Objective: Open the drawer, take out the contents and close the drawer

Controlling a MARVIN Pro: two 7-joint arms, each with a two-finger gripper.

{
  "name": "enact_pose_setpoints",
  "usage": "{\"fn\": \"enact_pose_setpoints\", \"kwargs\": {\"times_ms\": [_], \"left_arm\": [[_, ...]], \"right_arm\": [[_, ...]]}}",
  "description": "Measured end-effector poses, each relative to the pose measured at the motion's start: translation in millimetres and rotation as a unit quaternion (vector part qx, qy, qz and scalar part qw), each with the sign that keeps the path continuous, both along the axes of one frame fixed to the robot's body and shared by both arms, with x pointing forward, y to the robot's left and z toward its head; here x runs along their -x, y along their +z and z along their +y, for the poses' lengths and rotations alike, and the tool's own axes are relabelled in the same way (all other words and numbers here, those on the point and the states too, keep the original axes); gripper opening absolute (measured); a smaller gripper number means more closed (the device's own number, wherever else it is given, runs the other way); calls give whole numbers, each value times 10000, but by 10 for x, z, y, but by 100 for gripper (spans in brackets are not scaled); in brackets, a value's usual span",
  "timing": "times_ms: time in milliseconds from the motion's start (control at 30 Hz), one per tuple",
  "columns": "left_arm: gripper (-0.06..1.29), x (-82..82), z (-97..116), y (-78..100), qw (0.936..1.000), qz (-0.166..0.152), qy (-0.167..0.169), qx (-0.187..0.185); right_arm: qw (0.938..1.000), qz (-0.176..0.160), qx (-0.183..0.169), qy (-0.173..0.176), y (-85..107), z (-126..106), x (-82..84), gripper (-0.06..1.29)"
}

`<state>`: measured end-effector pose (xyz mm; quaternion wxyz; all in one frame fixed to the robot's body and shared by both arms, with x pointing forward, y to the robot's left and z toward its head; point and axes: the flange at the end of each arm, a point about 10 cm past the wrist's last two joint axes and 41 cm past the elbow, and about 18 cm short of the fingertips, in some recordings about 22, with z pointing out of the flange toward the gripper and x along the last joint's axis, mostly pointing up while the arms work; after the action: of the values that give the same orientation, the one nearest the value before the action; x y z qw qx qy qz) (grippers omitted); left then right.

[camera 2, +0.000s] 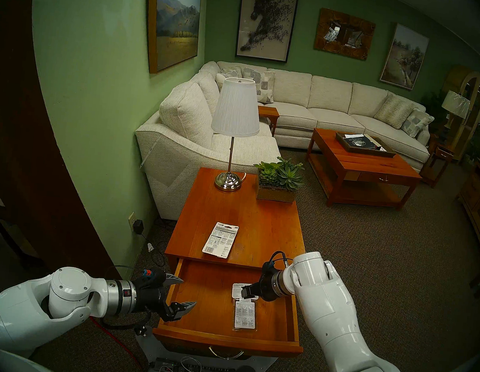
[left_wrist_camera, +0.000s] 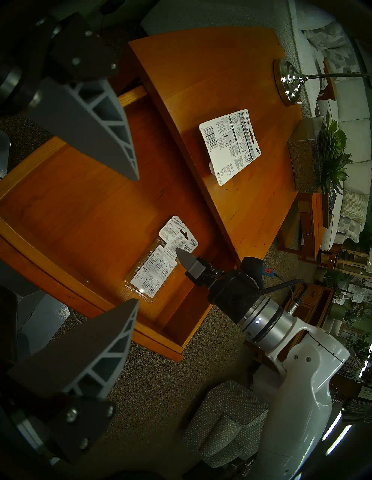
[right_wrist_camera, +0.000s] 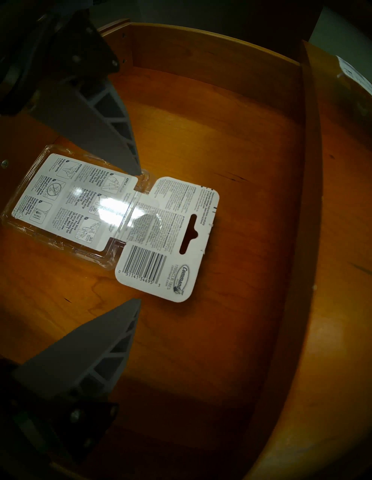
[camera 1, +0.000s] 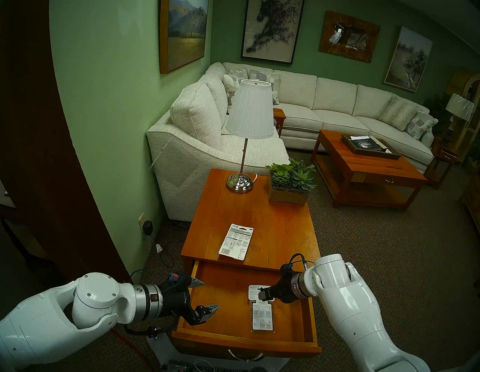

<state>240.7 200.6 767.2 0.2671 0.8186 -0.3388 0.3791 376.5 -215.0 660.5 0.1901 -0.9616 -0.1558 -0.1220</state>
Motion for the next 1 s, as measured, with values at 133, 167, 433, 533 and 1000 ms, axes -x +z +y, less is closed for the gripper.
{"fn": "enact_pose_setpoints", "kwargs": {"times_ms": [133, 167, 433, 533, 1000], "left_arm": [[123, 0, 0, 0, 10000, 0, 0, 0], [123, 0, 0, 0, 10000, 0, 0, 0], [123, 0, 0, 0, 10000, 0, 0, 0], [123, 0, 0, 0, 10000, -1, 0, 0], [123, -1, 0, 1, 10000, -1, -1, 1]], "right_arm": [[10000, 53, -14, 36, -39, 54, 25, 123], [10000, 63, -16, 43, -46, 66, 29, 123], [9998, 79, 180, 89, -107, 114, 52, 123], [9995, 52, 288, 105, -118, 131, 52, 123], [9989, -109, 449, 83, -73, 158, 30, 123]]}}
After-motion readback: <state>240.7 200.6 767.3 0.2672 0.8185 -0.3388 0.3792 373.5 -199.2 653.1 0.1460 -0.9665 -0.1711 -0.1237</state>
